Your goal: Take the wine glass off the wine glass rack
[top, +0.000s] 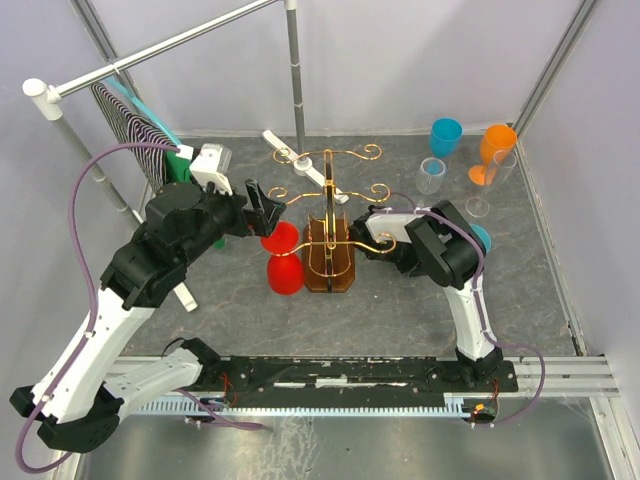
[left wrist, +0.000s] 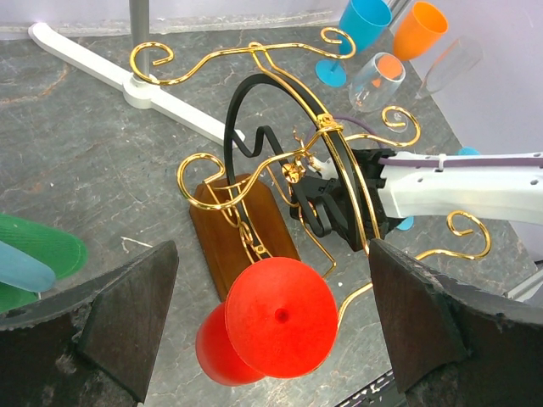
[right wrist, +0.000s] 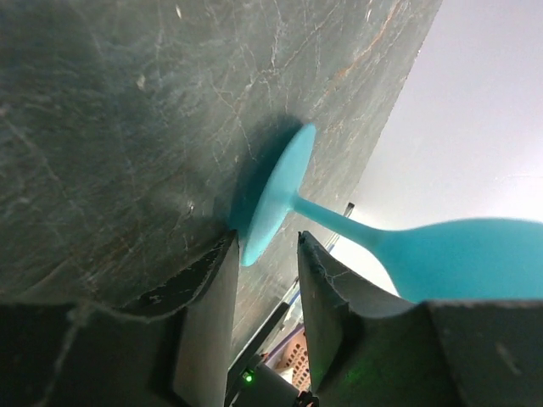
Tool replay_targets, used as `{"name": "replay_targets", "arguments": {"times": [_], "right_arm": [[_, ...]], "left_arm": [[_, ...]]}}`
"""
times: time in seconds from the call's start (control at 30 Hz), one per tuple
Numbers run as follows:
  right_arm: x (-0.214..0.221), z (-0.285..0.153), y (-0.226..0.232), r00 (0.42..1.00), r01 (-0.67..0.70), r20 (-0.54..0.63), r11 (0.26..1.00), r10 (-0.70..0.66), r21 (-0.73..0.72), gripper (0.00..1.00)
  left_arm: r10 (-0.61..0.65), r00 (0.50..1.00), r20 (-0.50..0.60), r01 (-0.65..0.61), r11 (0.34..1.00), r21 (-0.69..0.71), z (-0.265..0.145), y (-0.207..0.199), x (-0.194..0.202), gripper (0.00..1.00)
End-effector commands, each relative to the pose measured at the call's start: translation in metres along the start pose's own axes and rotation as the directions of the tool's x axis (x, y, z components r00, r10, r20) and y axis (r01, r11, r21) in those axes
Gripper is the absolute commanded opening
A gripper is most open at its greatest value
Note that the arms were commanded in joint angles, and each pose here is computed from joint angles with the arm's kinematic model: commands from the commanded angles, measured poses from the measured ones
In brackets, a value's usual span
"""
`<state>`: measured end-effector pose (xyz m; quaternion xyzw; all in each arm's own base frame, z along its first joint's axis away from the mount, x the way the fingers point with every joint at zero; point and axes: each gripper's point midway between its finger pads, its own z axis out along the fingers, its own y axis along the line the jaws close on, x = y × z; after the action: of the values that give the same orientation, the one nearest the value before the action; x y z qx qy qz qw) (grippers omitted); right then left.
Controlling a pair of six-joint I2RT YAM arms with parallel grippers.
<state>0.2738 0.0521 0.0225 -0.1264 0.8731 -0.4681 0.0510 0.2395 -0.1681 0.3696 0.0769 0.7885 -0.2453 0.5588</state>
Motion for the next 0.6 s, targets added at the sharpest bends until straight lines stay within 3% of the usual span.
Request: {"name": "replay_targets", "arguments": {"times": [0.0, 0.13, 0.57], "right_arm": [[0.0, -0.007, 0.007, 0.998, -0.054, 0.018, 0.996, 0.056, -0.076, 0.44], [0.003, -0.007, 0.008, 0.998, -0.053, 0.028, 0.994, 0.056, -0.096, 0.52], [0.013, -0.012, 0.009, 0.999, -0.021, 0.044, 0.99, 0.027, -0.138, 0.56]], "left_arm": [[0.022, 0.998, 0.05, -0.023, 0.999, 0.025, -0.002, -0.004, -0.013, 0.99], [0.022, 0.999, 0.049, -0.023, 0.999, 0.025, 0.0, -0.005, -0.013, 0.99], [0.021, 0.999, 0.046, -0.023, 0.999, 0.039, 0.007, -0.008, -0.011, 0.99]]}}
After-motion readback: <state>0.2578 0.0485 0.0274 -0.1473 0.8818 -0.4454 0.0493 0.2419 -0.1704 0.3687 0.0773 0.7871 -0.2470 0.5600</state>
